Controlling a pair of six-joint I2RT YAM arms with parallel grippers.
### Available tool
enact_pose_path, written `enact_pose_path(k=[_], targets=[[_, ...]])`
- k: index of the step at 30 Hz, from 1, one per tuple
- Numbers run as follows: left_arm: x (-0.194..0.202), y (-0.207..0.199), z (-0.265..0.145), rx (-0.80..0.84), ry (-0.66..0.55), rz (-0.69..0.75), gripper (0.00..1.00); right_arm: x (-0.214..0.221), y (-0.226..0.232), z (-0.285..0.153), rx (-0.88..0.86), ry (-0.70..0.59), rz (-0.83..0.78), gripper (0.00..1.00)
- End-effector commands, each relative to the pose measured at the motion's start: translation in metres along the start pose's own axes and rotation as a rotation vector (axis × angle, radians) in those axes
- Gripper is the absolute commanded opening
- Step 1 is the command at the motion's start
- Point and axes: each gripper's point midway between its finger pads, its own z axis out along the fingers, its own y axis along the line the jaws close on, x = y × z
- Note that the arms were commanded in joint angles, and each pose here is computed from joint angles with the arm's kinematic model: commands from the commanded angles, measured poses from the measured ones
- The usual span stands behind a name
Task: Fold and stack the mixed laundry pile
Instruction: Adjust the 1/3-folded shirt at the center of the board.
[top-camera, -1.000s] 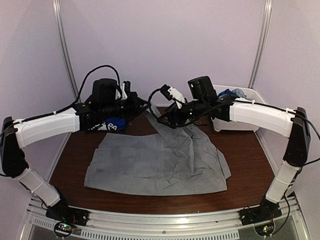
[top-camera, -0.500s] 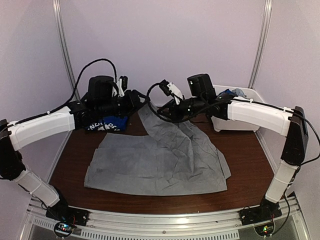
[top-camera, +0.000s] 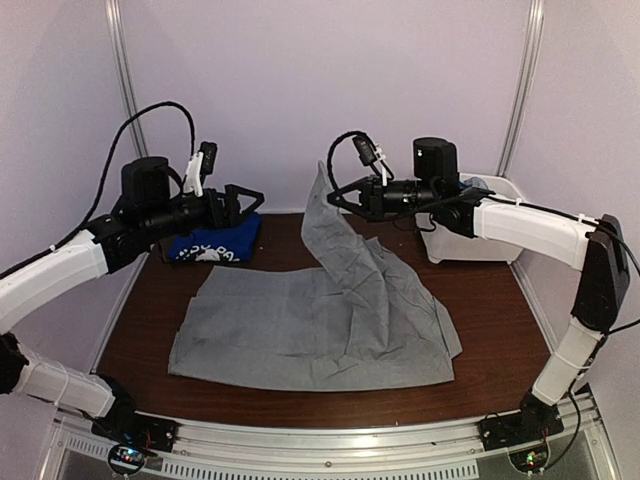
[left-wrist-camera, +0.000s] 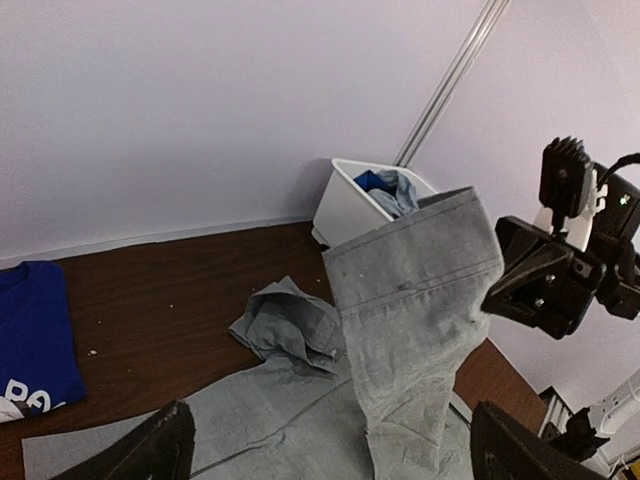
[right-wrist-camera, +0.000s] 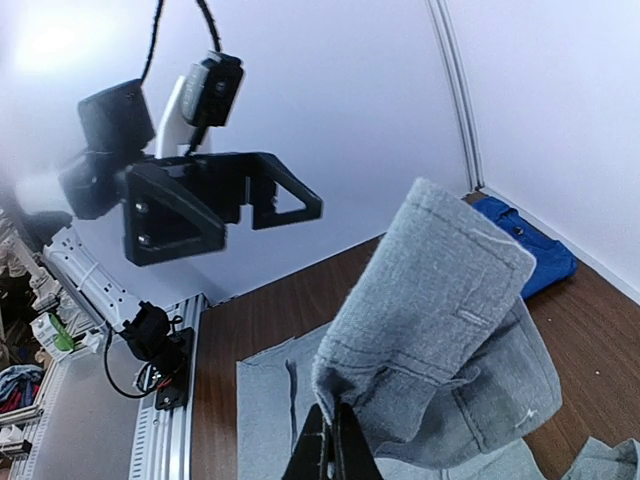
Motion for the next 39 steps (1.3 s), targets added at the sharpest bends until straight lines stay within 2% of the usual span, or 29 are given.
enact_pose_path(k=[1,8,15,24,28,33,35,38,39], targets=[[0.009,-0.023,0.022,0.213,0.013,0.1,0.98,-0.019,0.035,-0.01,-0.135,-0.054,-0.027,0.0],[0.023,-0.045,0.047,0.42,0.025,0.077,0.98,-0.026,0.052,-0.017,-0.208,-0.068,-0.044,0.0],[0.026,-0.08,0.044,0.643,-0.007,0.042,0.98,-0.031,0.064,-0.021,-0.255,-0.07,-0.054,0.0],[0.028,-0.081,0.064,0.655,0.021,-0.028,0.98,-0.032,0.07,-0.024,-0.277,-0.072,-0.055,0.0],[0.018,-0.087,0.062,0.685,-0.006,-0.053,0.93,-0.03,0.07,-0.024,-0.277,-0.067,-0.059,0.0],[0.024,-0.081,0.073,0.669,0.013,-0.077,0.96,-0.032,0.073,-0.027,-0.286,-0.071,-0.062,0.0],[0.02,-0.088,0.067,0.719,-0.009,-0.087,0.89,-0.03,0.072,-0.027,-0.275,-0.065,-0.064,0.0],[0.009,-0.099,0.058,0.783,-0.04,-0.077,0.73,-0.025,0.066,-0.025,-0.25,-0.051,-0.061,0.0],[0.004,-0.103,0.054,0.8,-0.049,-0.073,0.65,-0.024,0.063,-0.025,-0.238,-0.047,-0.058,0.0]])
